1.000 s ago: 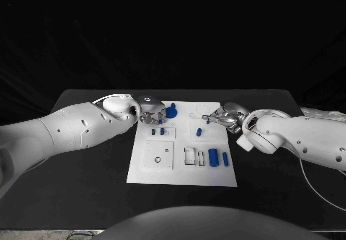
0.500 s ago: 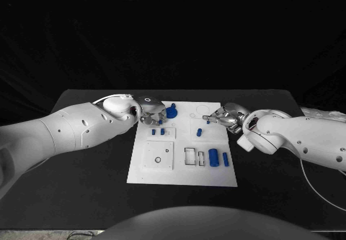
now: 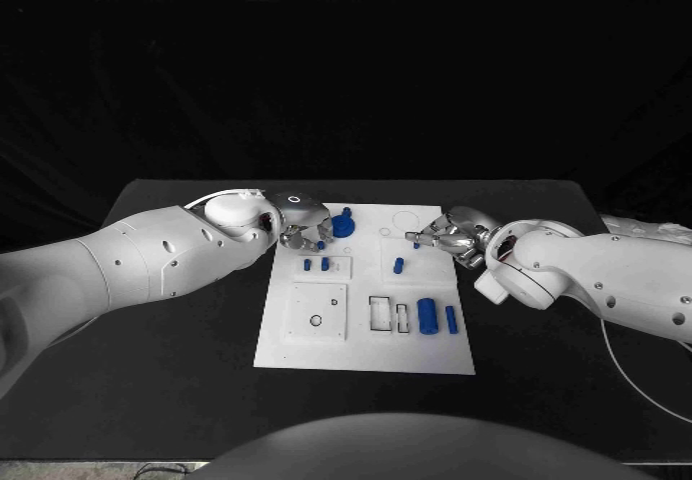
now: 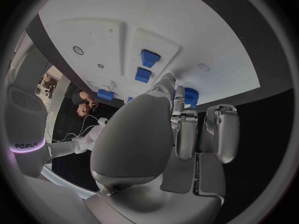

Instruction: Assemble the parts on the task board

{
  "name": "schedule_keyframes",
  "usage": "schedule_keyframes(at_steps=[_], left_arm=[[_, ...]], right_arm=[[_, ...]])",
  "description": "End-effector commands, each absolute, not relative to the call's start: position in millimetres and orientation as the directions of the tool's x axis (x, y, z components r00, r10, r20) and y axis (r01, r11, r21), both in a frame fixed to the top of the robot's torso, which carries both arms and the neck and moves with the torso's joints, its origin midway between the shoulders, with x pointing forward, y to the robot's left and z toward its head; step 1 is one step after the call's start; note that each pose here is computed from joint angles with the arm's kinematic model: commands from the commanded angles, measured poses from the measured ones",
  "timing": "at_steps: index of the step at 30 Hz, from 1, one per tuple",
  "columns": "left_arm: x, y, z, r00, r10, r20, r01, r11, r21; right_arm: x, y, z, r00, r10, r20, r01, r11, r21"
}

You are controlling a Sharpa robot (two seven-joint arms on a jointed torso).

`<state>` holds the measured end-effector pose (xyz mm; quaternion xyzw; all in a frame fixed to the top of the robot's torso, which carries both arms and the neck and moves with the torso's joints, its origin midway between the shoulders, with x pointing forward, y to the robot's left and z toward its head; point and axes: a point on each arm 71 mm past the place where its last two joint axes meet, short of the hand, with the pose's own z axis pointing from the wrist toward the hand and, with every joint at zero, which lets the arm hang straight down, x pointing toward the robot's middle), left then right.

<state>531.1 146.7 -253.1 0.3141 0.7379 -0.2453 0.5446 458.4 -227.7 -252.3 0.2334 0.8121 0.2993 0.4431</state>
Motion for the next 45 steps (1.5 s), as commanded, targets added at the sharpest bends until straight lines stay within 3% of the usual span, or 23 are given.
schedule_keyframes(at_steps=[1, 14, 22, 25, 28, 32, 40, 45], left_arm=[[531.2, 146.7, -248.8, -0.172, 0.15, -0.974, 0.736, 0.676, -0.026], [526.9, 160.8, -239.0, -0.154, 0.013, -0.988, 0.741, 0.663, -0.107], [526.1, 175.0, -212.9, -0.156, -0.222, -0.962, 0.704, 0.659, -0.266], [530.1, 185.3, -203.9, -0.189, -0.402, -0.896, 0.621, 0.658, -0.426], [534.5, 198.6, -199.5, -0.22, -0.612, -0.76, 0.479, 0.611, -0.631], [535.9, 213.5, -200.4, -0.223, -0.783, -0.58, 0.316, 0.505, -0.803], [530.1, 223.2, -205.5, -0.198, -0.924, -0.327, 0.135, 0.305, -0.943], [524.0, 219.5, -210.0, -0.196, -0.954, -0.228, 0.076, 0.217, -0.973]], right_arm=[[457.6, -227.2, -253.0, -0.511, 0.636, -0.578, 0.111, 0.716, 0.689], [458.2, -228.4, -251.7, -0.495, 0.643, -0.584, 0.104, 0.711, 0.695], [460.6, -229.7, -243.1, -0.417, 0.696, -0.584, 0.04, 0.656, 0.753], [460.9, -230.2, -236.9, -0.377, 0.735, -0.564, 0.0, 0.608, 0.794], [461.3, -230.0, -226.5, -0.349, 0.76, -0.549, -0.048, 0.57, 0.82], [465.7, -227.4, -208.0, -0.35, 0.762, -0.545, -0.092, 0.551, 0.83], [471.2, -228.2, -190.8, -0.383, 0.695, -0.609, -0.105, 0.622, 0.776], [474.9, -230.8, -192.4, -0.376, 0.561, -0.737, -0.151, 0.748, 0.647]])
